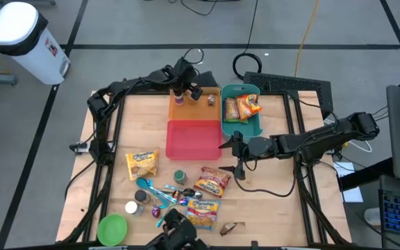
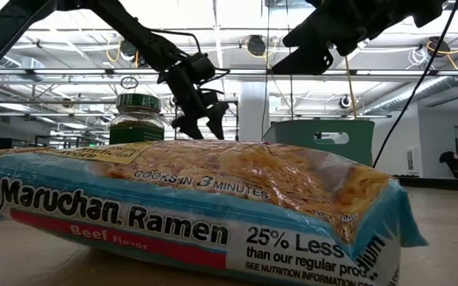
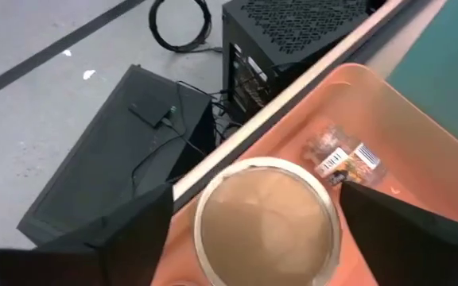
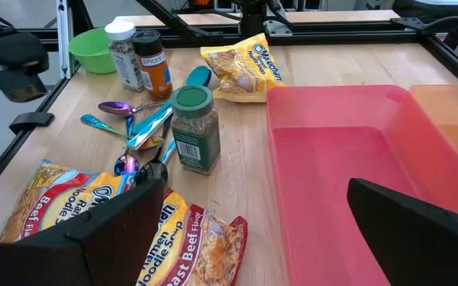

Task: Pick & Place Food Item
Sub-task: Put the gold spice bottle into the orange bin, then put the red noodle pack into the blue bin

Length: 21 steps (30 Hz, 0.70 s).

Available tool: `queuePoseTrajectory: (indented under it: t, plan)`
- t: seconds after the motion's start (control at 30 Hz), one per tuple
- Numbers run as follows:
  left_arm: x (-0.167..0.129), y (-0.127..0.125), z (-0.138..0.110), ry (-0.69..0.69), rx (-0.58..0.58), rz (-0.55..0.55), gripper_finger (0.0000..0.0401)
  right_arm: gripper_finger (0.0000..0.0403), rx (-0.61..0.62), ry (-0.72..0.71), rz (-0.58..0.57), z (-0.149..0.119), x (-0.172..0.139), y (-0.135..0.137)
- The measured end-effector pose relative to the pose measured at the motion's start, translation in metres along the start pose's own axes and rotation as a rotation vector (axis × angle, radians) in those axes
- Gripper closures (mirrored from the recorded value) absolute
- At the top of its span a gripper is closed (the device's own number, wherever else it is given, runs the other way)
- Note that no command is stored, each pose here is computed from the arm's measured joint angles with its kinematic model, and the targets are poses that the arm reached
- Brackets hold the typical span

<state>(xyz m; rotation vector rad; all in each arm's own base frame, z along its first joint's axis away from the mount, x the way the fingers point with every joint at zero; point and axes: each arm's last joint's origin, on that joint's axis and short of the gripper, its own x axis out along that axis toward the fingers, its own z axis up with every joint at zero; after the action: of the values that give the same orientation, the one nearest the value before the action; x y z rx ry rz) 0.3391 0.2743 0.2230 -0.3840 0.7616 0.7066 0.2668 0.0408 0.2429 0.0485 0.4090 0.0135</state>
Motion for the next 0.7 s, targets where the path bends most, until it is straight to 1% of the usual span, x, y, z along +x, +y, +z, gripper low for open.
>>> queuePoseTrajectory:
  t: [0.07, 0.13, 0.2, 0.3, 0.4, 0.53, 0.6, 0.7]
  plan:
    - [0.0, -0.003, 0.0, -0.001, 0.005, -0.006, 0.0018, 0.001, 0.0, 0.0, 0.0, 0.0, 0.0, 0.0]
    - [-0.002, -0.006, 0.0, -0.006, 0.013, -0.014, 0.0008, 0.001, 0.0, 0.0, 0.0, 0.0, 0.0, 0.0]
    - [-0.008, -0.009, 0.003, -0.02, 0.017, -0.028, 0.0008, 0.001, 0.0, 0.0, 0.0, 0.0, 0.0, 0.0]
    - [-0.029, -0.01, 0.01, -0.053, 0.017, -0.048, 0.0015, 0.001, 0.0, 0.004, 0.0, 0.0, 0.0, 0.0]
    - [-0.064, -0.011, 0.019, -0.098, 0.023, -0.074, 0.0022, 0.001, -0.002, 0.019, -0.002, -0.002, 0.0, 0.0]
    - [-0.124, -0.013, 0.027, -0.167, 0.035, -0.111, 0.003, 0.001, 0.0, 0.032, -0.002, -0.003, 0.0, 0.0]
    - [-0.154, -0.016, 0.026, -0.194, 0.056, -0.132, 0.0032, 0.001, 0.003, 0.034, -0.002, -0.003, 0.0, 0.0]
    - [-0.194, -0.029, 0.021, -0.24, 0.109, -0.198, 0.0029, 0.001, 0.036, 0.033, -0.001, -0.003, 0.0, 0.0]
